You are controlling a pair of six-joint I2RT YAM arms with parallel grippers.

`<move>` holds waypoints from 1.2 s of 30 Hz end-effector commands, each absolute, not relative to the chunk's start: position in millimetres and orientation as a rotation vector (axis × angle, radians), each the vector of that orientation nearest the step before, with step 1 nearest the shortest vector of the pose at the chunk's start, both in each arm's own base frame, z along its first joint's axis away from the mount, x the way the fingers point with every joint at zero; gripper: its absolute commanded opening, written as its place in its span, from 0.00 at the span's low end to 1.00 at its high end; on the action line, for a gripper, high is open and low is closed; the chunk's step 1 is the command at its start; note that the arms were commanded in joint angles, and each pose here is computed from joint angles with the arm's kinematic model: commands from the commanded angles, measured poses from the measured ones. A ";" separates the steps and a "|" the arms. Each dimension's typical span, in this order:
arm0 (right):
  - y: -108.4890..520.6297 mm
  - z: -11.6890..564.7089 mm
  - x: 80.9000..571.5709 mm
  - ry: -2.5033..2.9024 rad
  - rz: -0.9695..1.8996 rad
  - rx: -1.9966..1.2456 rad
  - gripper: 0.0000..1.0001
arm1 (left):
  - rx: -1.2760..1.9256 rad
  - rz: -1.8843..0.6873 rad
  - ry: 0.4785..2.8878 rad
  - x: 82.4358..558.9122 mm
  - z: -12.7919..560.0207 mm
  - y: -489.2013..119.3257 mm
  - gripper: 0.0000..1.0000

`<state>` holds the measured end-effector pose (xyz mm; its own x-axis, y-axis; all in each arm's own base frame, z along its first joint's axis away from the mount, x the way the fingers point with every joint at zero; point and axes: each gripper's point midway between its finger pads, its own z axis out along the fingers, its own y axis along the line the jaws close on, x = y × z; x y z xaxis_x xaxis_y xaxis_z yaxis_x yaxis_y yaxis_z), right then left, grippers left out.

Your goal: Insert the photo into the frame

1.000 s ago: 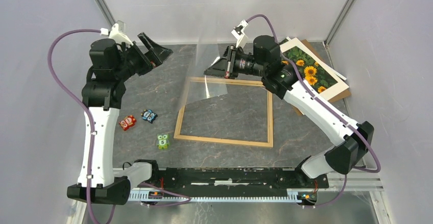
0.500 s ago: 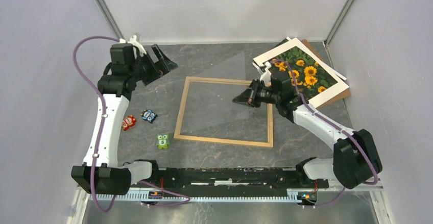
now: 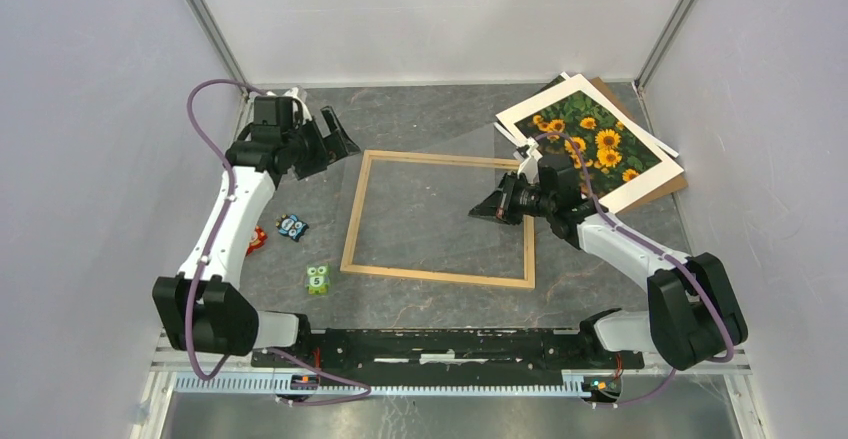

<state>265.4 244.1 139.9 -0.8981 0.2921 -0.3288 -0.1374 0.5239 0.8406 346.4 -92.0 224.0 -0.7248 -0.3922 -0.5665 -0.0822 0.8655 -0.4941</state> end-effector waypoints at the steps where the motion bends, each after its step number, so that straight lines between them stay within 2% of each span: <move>1: 239.1 153.5 269.3 2.291 1.327 0.037 0.00 | -0.247 -0.525 2.311 367.1 221.3 -94.9 1.00; 10: 222.5 145.0 271.3 2.295 1.248 0.062 0.00 | -0.230 -0.579 2.404 371.5 184.2 -104.7 1.00; 16: 218.4 139.9 271.8 2.274 1.249 0.091 0.00 | -0.411 -0.749 2.386 371.4 164.7 -107.7 1.00; 36: 203.6 131.6 270.0 2.232 1.246 0.126 0.00 | -0.443 -0.725 2.504 374.3 126.1 -106.0 1.00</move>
